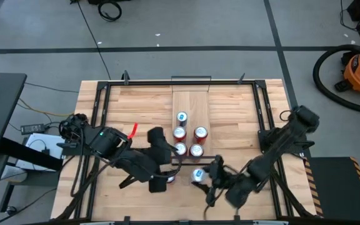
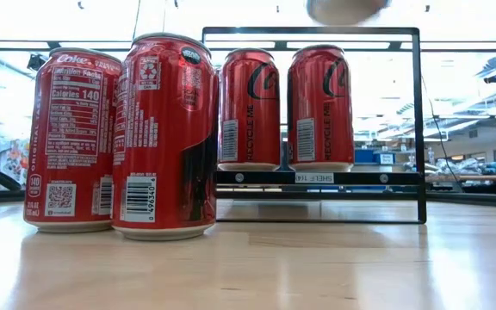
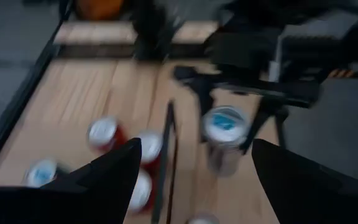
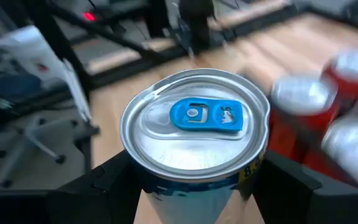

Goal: Place canned beverage on shelf
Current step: Put the blue soda can on the shelf aligned with the other blue soda can

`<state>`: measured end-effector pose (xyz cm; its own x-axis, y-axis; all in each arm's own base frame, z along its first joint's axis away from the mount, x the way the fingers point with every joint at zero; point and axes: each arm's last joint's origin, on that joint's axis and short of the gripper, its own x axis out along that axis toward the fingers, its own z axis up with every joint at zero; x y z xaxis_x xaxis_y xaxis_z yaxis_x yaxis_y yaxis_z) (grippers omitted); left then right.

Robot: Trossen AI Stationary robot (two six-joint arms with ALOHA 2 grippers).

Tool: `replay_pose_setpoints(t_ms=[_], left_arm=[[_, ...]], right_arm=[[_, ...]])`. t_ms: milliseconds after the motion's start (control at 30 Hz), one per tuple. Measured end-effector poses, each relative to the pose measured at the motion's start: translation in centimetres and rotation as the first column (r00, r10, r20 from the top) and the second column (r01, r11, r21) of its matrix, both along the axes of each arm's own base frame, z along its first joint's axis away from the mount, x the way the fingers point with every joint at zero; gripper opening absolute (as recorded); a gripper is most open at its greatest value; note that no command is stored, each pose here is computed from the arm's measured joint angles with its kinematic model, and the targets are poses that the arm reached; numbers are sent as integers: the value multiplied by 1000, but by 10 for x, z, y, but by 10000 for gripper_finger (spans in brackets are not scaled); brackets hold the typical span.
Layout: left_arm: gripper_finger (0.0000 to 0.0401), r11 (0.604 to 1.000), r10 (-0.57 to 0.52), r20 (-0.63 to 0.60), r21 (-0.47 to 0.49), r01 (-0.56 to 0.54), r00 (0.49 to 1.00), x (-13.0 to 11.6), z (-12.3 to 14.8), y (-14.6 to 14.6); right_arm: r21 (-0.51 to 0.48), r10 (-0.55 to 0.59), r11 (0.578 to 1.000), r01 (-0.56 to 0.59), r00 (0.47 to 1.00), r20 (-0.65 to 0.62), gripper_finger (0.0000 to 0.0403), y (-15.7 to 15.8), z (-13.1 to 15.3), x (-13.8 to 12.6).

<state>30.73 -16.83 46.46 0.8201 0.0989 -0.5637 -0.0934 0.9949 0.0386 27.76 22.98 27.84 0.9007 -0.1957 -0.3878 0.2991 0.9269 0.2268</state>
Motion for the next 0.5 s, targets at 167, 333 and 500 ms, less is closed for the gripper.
replay_pose_setpoints(t_ms=[167,333,500], left_arm=[[318,996,-68,104,62,62,992,7,12,1],[318,986,-77,113,154,60,991,10,19,24],[318,962,-146,68,244,125,987,11,26,56]], right_arm=[[-44,40,998,-37,996,75,261,-31,55,-23],[-134,-7,991,18,996,84,261,-76,83,-27],[-150,6,989,2,999,51,261,-129,94,-14]])
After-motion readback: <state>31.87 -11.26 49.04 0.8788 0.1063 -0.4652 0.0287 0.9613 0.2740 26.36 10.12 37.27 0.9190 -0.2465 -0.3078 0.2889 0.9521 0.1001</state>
